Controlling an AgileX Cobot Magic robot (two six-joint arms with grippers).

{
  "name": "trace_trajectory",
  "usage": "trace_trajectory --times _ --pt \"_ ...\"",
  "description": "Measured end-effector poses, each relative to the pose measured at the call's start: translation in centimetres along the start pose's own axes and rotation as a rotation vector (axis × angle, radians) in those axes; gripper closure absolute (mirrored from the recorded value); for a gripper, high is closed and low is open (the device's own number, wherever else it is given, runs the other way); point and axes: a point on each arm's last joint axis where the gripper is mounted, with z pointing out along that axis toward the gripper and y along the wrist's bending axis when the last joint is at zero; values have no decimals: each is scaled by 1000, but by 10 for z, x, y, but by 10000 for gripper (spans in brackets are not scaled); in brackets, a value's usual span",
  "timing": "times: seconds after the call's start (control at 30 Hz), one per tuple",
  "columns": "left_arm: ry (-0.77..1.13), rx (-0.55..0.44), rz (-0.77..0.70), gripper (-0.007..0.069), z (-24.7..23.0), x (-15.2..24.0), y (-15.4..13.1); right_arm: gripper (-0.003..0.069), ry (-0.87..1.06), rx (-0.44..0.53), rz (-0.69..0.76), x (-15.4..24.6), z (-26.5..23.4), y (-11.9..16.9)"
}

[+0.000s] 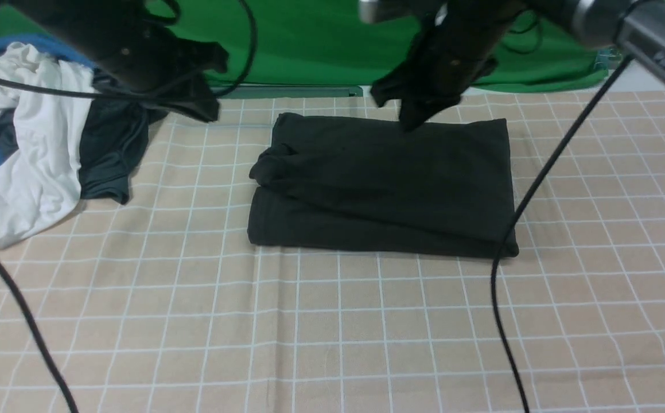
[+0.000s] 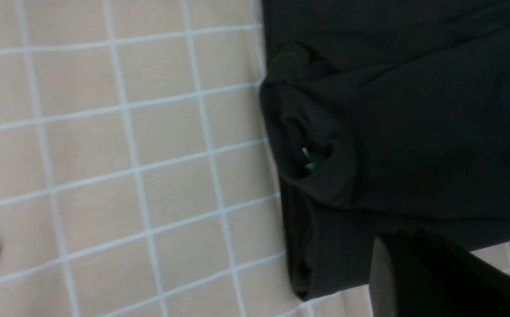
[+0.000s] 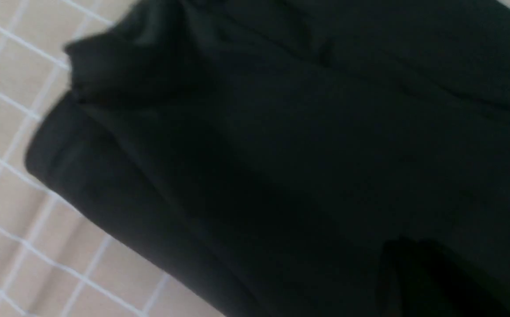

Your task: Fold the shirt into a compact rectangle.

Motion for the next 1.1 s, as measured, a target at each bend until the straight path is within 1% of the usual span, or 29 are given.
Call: trace_trajectory --times 0.03,0.07,0.1,0.23,0.33,0.5,0.57,0.7,0.93,1.0,1.1 --pt "6 12 24 606 11 0 -9 618 22 11 17 4 1 -9" --pt "9 14 25 606 15 0 -10 618 30 12 19 5 1 -10" --pt "9 25 57 606 32 0 -22 619 62 21 30 12 5 -17" --pt "35 37 75 606 71 4 -34 620 171 46 12 34 21 -22" --pt "50 33 55 606 89 6 -30 621 240 54 14 48 32 -26" --pt "161 18 24 606 116 19 -19 621 341 67 36 72 51 -37" --pt "246 -26 0 606 125 29 -12 621 391 77 52 86 60 -46" --pt "303 -71 -29 606 129 35 -6 621 429 71 98 107 72 -58" --pt "320 -76 -35 606 122 35 -8 621 402 52 144 111 67 -65" --pt "311 -86 -27 606 111 32 -8 621 400 57 146 111 63 -68" --pt "255 -106 -28 606 78 23 -9 621 376 85 134 110 46 -75"
